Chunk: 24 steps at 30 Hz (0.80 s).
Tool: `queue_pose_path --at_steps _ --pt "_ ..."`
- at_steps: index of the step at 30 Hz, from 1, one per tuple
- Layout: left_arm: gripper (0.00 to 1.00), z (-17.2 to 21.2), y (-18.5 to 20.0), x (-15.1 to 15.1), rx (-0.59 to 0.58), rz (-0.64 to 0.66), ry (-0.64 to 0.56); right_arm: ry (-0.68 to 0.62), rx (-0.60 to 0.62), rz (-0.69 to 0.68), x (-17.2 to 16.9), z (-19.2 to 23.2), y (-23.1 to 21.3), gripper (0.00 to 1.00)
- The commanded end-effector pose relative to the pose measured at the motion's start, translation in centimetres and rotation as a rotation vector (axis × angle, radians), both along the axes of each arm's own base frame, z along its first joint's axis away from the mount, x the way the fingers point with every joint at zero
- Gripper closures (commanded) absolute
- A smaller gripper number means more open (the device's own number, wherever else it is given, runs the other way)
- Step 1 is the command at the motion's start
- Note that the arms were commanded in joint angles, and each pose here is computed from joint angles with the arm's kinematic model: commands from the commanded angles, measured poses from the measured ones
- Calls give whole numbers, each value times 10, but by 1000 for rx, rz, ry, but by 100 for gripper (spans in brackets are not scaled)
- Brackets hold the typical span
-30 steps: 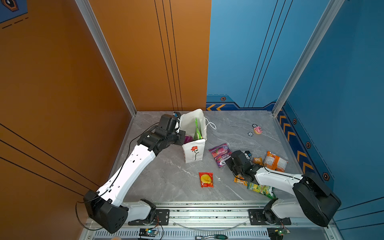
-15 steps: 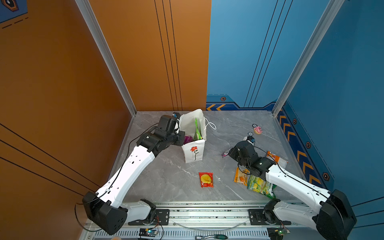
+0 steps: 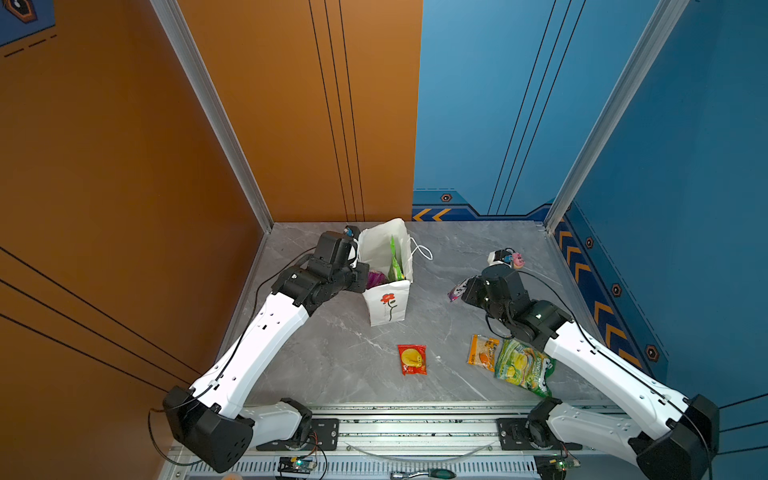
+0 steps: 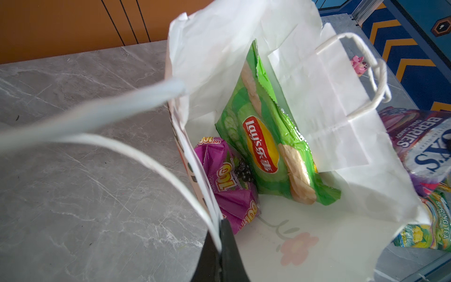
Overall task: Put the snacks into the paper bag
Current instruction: 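Lift the Berries pack with the right gripper and carry it over the paper bag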
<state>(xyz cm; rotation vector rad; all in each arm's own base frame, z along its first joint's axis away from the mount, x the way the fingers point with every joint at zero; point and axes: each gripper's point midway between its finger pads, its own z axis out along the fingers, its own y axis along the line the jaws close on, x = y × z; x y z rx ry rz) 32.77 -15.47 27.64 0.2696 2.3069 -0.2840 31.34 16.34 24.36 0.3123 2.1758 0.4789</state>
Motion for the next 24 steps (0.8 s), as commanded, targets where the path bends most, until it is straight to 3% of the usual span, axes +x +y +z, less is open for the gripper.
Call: queue_pose_path --at_steps 1,13,24 --pt "100 21 1 5 -26 17 -84 -97 -43 11 4 43 -7 100" --pt "100 22 0 4 -27 13 -84 -236 -99 114 18 136 10 100" --pt "100 21 0 4 -29 11 -81 -330 -104 267 32 201 53 100"
